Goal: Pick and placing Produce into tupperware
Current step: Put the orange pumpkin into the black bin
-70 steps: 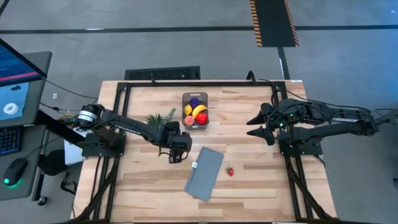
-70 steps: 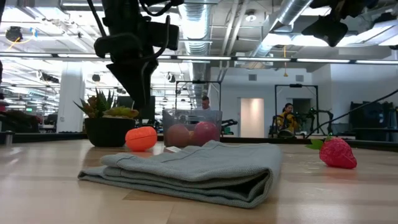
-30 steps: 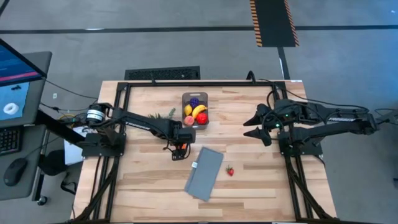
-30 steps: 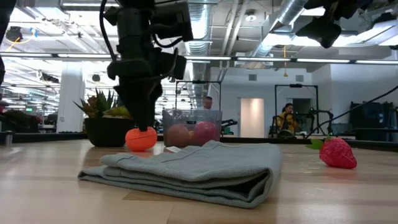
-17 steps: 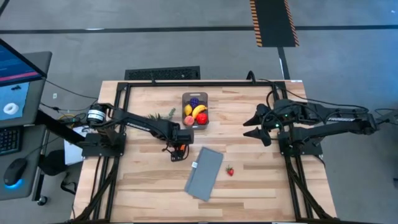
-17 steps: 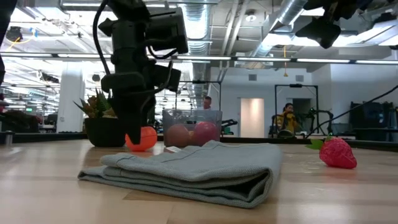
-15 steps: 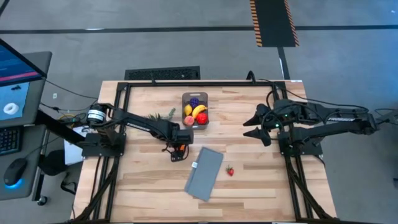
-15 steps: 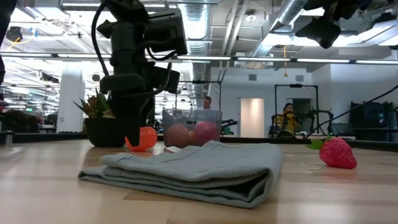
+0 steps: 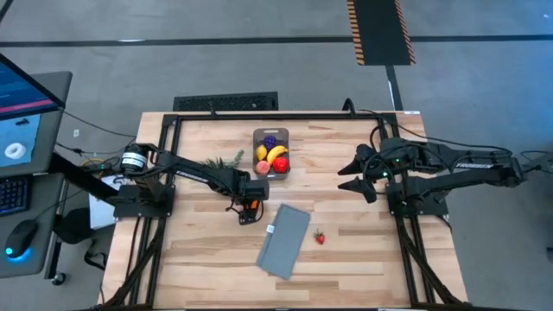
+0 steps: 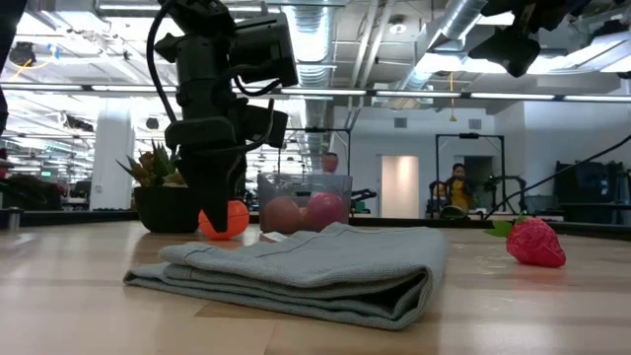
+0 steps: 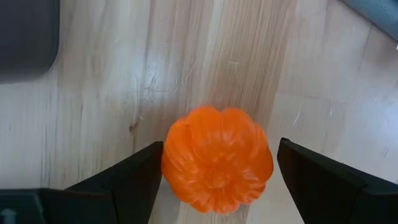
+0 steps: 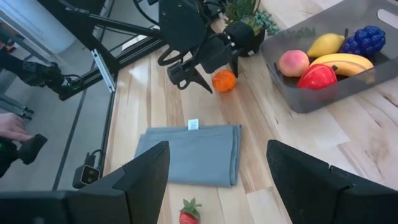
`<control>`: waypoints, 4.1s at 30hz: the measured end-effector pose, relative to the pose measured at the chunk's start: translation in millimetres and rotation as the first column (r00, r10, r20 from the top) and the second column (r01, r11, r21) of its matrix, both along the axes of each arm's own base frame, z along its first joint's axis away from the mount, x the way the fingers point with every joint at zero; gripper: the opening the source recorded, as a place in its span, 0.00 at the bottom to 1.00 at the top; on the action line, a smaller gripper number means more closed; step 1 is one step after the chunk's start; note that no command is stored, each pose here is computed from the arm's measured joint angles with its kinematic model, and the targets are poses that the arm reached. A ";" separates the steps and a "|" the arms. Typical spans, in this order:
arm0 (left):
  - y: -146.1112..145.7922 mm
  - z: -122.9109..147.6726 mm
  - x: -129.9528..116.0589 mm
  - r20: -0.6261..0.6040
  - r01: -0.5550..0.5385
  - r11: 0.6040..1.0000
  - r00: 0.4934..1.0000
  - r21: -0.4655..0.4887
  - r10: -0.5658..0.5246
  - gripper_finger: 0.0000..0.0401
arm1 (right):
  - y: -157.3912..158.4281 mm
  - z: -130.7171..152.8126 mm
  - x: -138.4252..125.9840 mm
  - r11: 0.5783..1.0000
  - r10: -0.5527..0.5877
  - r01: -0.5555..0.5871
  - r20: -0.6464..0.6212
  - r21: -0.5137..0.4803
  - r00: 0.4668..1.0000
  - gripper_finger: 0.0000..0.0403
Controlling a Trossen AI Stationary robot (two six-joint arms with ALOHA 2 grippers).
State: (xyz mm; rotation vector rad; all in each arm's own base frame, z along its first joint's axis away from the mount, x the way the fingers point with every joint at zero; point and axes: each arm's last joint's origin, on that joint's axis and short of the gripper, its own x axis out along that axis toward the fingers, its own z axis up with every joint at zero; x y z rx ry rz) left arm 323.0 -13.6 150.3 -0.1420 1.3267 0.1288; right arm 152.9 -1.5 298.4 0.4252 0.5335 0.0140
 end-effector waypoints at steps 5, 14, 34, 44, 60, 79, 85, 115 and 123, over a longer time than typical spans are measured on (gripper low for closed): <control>0.0 0.2 0.7 0.008 -0.004 1.000 1.000 -0.001 0.004 0.73 | 0.0 0.0 0.0 1.000 0.000 0.000 0.000 0.000 1.000 0.72; 0.3 0.0 0.0 0.001 -0.013 1.000 1.000 0.006 0.013 0.62 | 0.0 0.0 0.0 1.000 0.000 0.000 0.000 0.000 1.000 0.72; 0.0 7.1 -1.6 0.019 -0.042 0.999 0.999 -0.013 0.042 0.63 | 0.0 0.0 0.0 1.000 0.000 0.000 0.000 0.000 1.000 0.72; 6.4 46.1 -9.2 0.167 -0.083 0.996 0.982 -0.018 0.085 0.62 | 0.0 0.0 -0.1 1.000 0.000 0.000 0.000 0.000 1.000 0.72; 43.0 93.2 -17.1 0.422 -0.227 0.973 0.887 0.042 0.188 0.62 | 0.0 0.0 -0.1 1.000 -0.001 0.001 0.000 0.001 1.000 0.72; 121.1 91.2 -20.2 0.495 -0.341 0.938 0.826 0.064 0.267 0.62 | 0.0 0.1 0.0 1.000 -0.001 0.001 0.001 0.001 1.000 0.72; 131.2 86.1 -14.4 0.522 -0.352 0.935 0.807 0.051 0.276 0.62 | -0.2 0.1 0.0 1.000 -0.002 0.002 0.001 0.000 1.000 0.72; 143.6 70.0 -5.9 0.526 -0.355 0.934 0.799 0.024 0.291 0.62 | -0.3 0.0 0.0 1.000 -0.002 0.002 0.001 -0.001 1.000 0.72; 143.2 70.1 -5.7 0.527 -0.353 0.935 0.800 0.025 0.288 0.62 | -0.3 0.1 0.0 1.000 -0.002 0.002 0.001 -0.002 1.000 0.72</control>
